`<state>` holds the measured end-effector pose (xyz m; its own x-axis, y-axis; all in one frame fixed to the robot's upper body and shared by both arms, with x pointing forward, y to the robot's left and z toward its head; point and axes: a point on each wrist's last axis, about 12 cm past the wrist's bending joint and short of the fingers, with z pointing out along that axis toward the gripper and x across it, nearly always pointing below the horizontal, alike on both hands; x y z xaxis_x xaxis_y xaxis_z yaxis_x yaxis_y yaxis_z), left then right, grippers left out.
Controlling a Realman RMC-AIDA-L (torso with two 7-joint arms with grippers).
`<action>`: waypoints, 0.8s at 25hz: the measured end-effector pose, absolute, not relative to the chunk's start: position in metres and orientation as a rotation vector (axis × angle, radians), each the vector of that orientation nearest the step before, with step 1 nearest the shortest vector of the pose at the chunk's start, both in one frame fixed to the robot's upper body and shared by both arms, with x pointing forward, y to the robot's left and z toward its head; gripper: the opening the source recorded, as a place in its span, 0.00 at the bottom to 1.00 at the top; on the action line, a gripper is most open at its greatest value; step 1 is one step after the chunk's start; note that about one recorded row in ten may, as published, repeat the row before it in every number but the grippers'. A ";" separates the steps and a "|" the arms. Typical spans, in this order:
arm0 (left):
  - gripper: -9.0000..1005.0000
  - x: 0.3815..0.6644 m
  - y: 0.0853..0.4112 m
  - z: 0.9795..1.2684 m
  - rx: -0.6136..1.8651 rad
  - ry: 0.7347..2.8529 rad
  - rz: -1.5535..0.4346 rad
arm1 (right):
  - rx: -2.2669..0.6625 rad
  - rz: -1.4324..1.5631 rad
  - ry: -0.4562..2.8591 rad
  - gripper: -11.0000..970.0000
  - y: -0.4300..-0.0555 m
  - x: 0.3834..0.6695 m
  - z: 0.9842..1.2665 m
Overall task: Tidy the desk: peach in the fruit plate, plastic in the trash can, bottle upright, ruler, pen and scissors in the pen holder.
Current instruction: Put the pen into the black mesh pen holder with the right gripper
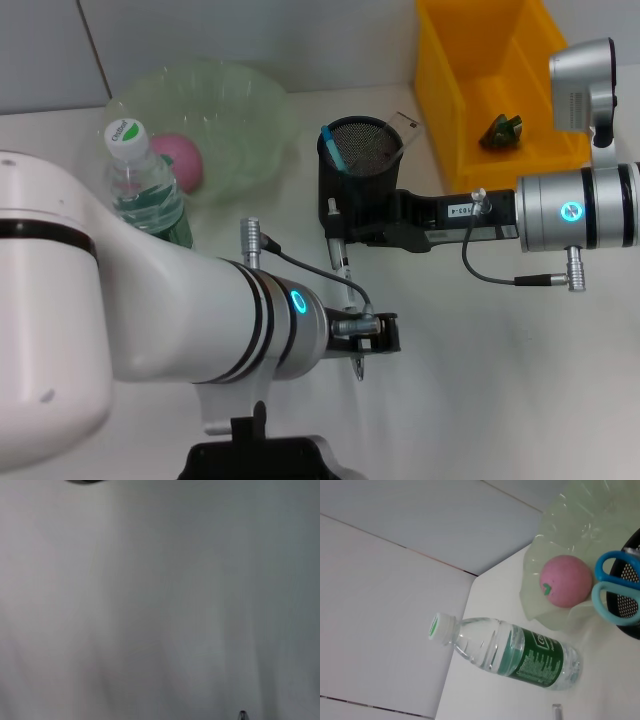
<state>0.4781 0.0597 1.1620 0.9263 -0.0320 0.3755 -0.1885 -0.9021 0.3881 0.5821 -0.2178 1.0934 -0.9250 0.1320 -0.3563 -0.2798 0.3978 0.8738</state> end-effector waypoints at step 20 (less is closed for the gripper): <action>0.73 0.471 0.061 1.164 2.616 -0.075 0.496 | -0.045 1.488 2.221 0.15 -0.231 0.585 1.094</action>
<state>0.4714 0.0611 1.1638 0.9331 0.0331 0.3581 -0.1381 -0.8864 0.4418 0.5853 -0.2308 1.0942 -0.8922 0.2244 -0.3919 -0.2771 0.4131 0.8675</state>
